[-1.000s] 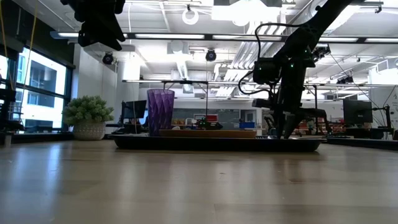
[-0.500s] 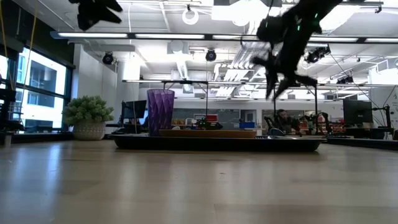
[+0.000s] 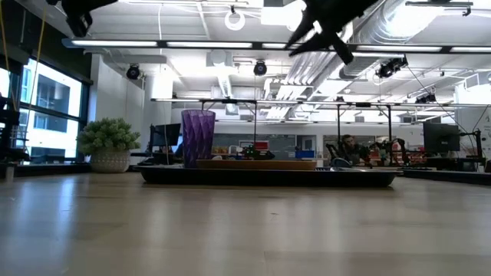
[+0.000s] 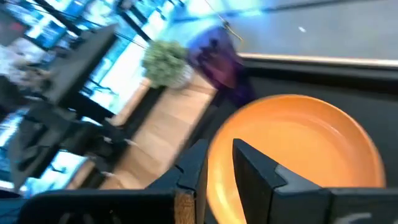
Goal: Pick and place plate/cup/fork/spoon on tray
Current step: Return to Home Position
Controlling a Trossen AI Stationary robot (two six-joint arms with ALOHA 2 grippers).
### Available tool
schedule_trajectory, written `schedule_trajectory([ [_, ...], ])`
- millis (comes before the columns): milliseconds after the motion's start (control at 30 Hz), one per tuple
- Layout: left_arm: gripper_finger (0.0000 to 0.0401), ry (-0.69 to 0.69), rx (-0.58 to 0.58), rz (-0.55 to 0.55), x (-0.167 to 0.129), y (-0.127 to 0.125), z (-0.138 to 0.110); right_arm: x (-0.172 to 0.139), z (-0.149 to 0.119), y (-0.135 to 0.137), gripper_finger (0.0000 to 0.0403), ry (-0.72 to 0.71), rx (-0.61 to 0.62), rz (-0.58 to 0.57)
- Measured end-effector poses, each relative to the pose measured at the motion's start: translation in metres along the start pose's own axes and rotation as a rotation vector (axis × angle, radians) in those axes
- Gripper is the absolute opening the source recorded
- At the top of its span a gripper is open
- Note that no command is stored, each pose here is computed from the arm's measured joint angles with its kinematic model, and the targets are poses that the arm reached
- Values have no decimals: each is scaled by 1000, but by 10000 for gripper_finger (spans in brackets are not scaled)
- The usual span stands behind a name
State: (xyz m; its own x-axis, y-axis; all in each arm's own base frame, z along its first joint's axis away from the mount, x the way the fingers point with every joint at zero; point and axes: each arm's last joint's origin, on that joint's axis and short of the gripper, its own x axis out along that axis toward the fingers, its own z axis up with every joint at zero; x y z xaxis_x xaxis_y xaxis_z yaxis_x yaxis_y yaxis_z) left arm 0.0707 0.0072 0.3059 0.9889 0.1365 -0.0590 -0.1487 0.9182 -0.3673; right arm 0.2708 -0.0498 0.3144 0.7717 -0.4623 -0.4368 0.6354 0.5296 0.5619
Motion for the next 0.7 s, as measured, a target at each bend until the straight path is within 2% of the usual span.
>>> schedule_trajectory([
  [100, 125, -81, 5, -60, -7, 6, -16, -5, -4, 14, 67, -46, -12, 65],
  [267, 125, -134, 104, -146, -11, 14, -40, -11, -9, 26, 67, -58, -6, 155],
  [533, 125, -65, 175, -146, 13, 27, -80, -16, -14, 35, 67, 7, 70, 255],
  [700, 125, -45, 143, -170, 25, 35, -105, -22, -12, 43, 67, -21, 2, 344],
])
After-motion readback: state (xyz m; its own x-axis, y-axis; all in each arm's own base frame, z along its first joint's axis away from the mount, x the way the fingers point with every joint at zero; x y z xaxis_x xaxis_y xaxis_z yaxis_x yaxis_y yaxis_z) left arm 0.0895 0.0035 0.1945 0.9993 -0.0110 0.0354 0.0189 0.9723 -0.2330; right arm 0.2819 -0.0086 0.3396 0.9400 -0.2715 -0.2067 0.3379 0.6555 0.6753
